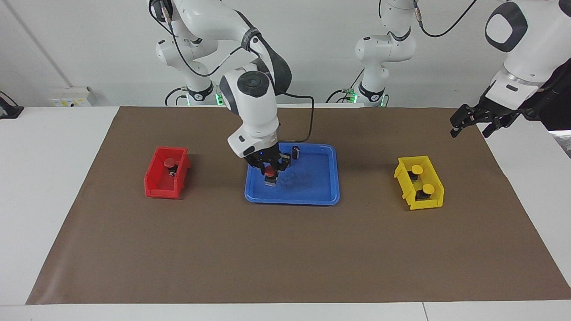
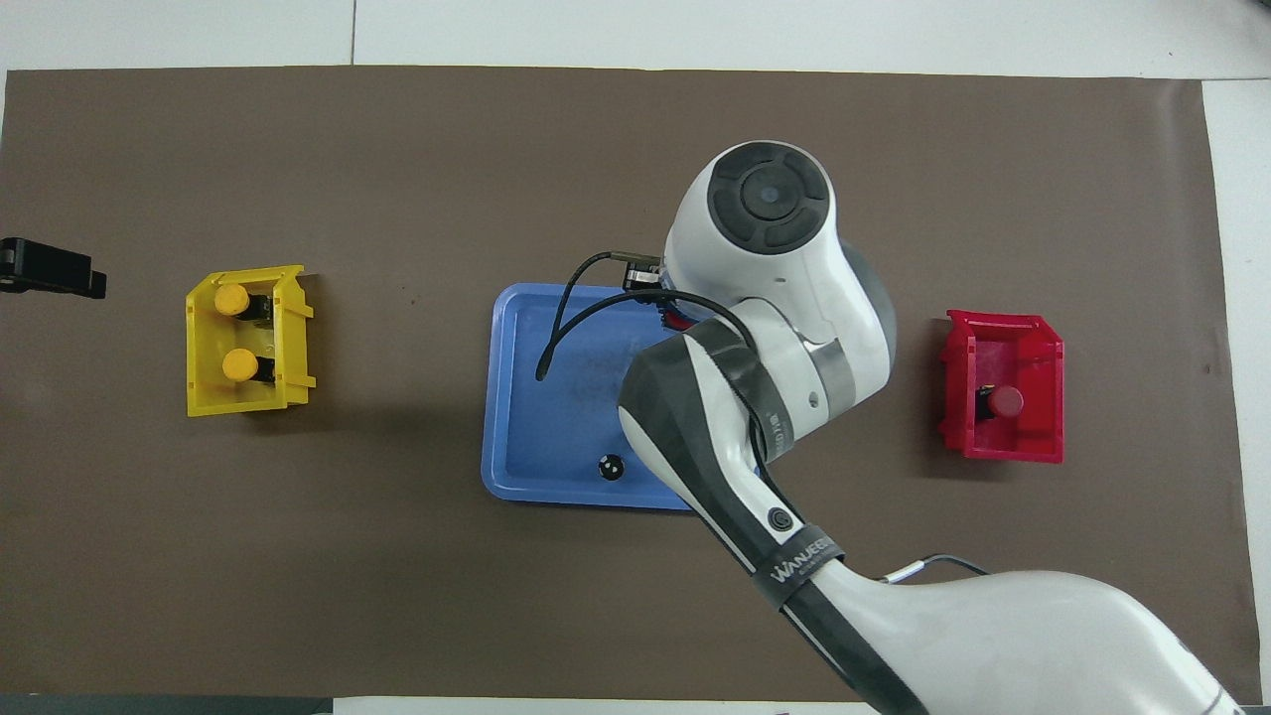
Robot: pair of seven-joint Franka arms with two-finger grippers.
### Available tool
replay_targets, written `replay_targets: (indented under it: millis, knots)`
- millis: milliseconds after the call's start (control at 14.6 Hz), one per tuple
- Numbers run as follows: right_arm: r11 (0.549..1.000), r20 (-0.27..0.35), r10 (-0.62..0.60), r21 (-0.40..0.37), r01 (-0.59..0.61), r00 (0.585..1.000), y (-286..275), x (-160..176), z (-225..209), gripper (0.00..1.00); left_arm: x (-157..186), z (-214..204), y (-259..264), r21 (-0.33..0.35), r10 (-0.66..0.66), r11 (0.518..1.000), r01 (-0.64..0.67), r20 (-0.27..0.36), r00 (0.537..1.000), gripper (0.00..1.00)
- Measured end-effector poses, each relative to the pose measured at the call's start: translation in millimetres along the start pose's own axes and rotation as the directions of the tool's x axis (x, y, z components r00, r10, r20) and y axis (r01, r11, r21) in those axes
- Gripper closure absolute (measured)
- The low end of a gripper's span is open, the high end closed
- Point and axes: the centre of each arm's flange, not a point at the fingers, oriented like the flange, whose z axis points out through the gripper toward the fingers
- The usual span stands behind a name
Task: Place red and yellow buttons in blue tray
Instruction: 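Carry the red button to the blue tray while the left gripper reaches the yellow holder, then release the red button in the tray while the left gripper grasps a yellow button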
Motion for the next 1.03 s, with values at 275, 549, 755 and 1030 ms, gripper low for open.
replay_targets:
  millis: [275,549,755,1030]
  knots:
    - [1.0,0.015,0.0,-0.018,0.0,1.0,-13,-9,30,0.59,4,47,8,0.002,-0.016,1.0,0.016,-0.005,1.0,0.14]
    - [1.0,0.009,-0.01,-0.013,0.01,1.0,-15,-16,43,0.59,25,102,20,0.006,-0.041,0.999,0.041,-0.009,0.999,0.26]
    - [1.0,0.001,-0.015,-0.006,0.015,1.0,-16,-20,49,0.58,37,135,19,0.01,-0.049,0.999,0.049,-0.022,0.999,0.27]
    - [1.0,-0.018,-0.017,-0.006,0.017,1.0,-14,-17,46,0.25,36,172,17,0.013,-0.055,0.998,0.055,-0.01,0.998,0.28]
